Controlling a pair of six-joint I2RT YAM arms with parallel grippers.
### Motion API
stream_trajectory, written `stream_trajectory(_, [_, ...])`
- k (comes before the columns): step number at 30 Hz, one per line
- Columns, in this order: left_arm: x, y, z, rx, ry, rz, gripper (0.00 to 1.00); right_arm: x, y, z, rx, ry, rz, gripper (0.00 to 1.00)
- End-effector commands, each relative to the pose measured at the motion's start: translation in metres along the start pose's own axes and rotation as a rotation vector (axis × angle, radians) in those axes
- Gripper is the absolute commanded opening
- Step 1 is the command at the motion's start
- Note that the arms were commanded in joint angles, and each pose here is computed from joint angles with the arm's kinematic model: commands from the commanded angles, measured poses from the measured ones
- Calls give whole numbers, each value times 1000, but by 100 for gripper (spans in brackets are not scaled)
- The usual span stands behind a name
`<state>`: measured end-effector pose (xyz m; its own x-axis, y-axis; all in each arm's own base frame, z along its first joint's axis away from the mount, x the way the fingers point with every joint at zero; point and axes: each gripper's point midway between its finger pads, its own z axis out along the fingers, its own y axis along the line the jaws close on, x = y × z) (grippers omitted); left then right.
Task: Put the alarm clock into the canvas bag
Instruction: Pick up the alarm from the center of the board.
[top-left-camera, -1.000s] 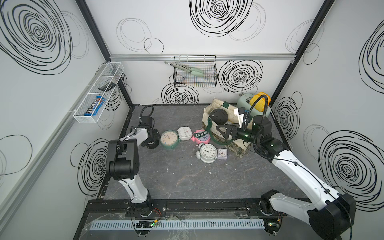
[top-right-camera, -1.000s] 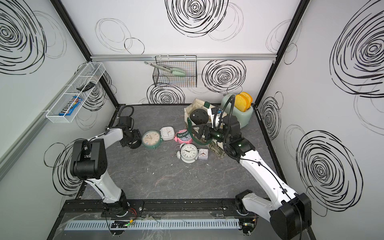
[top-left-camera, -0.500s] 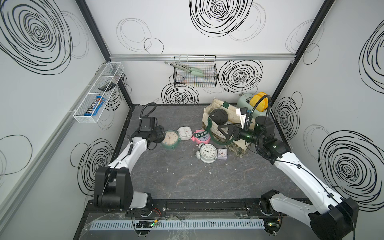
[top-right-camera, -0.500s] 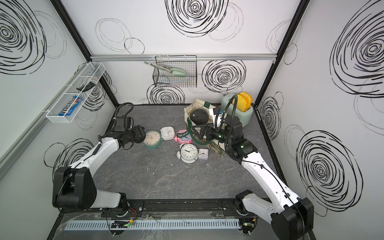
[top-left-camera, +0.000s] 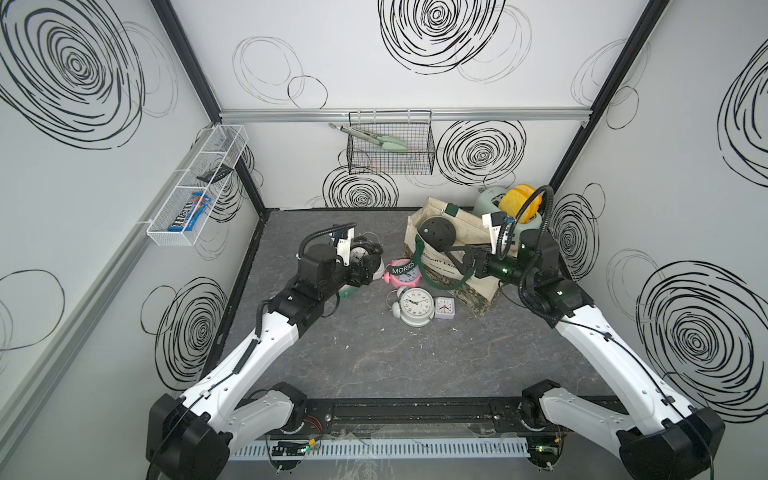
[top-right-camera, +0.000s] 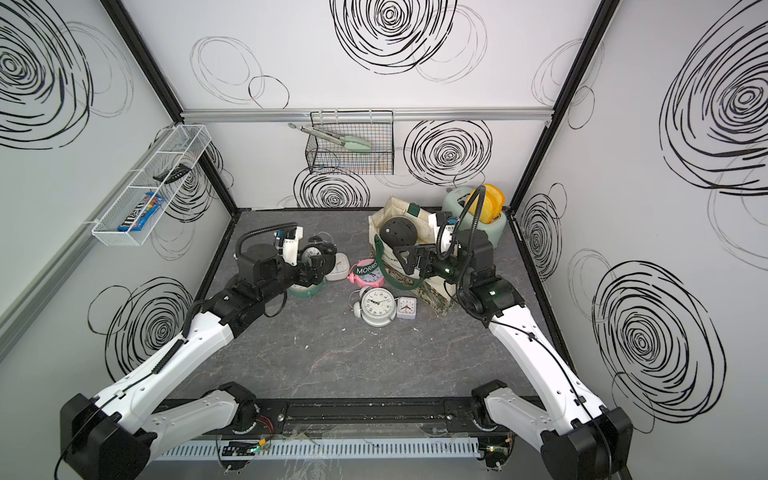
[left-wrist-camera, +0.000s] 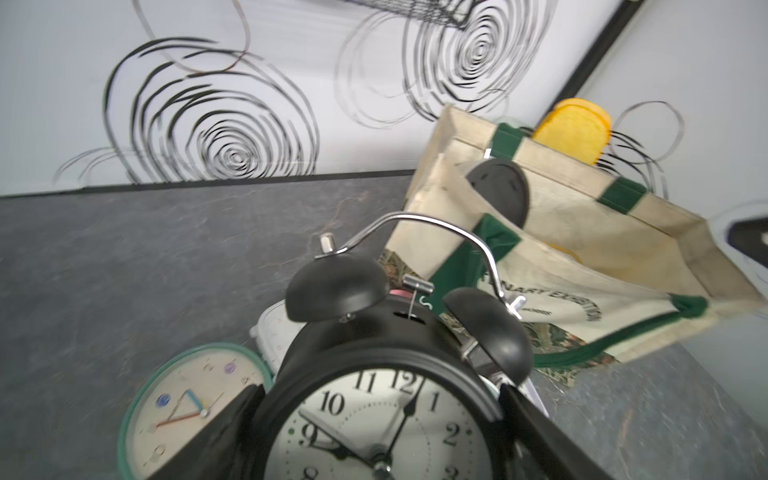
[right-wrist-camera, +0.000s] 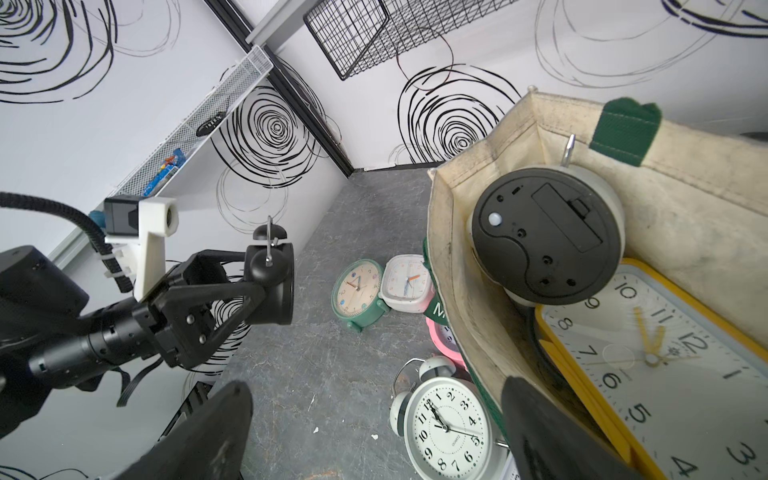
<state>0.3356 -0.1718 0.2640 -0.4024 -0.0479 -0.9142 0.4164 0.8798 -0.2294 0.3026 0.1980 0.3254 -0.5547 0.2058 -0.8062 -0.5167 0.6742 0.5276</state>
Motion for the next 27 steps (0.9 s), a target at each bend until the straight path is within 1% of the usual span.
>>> stream_trajectory(1, [-29, -47, -8, 222, -220, 230, 70, -19, 13, -13, -8, -35, -12, 98])
stream_trajectory(3, [-19, -62, -10, 281, -263, 321, 71, -21, 18, -13, -18, -20, -15, 98])
stream_trajectory(5, [-5, -76, -10, 338, -278, 410, 71, -22, 23, -11, -34, 5, -12, 100])
stream_trajectory(8, [11, -88, -12, 374, -293, 484, 71, -14, 29, -5, -45, 52, -22, 98])
stream_trajectory(11, [17, -94, -14, 405, -310, 470, 70, 0, 37, 7, -57, 116, -43, 94])
stream_trajectory(16, [25, -102, -11, 427, -285, 468, 70, 40, 47, 37, -49, 264, -95, 90])
stream_trajectory(19, [27, -103, -12, 426, -286, 470, 70, 55, 51, 52, -66, 331, -103, 83])
stream_trajectory(23, [28, -104, -9, 426, -273, 468, 70, 62, 67, 64, -113, 358, -111, 72])
stream_trajectory(26, [30, -103, -7, 422, -264, 464, 70, 66, 70, 70, -118, 374, -111, 60])
stream_trajectory(27, [29, -103, -7, 422, -264, 462, 70, 67, 70, 70, -117, 380, -107, 54])
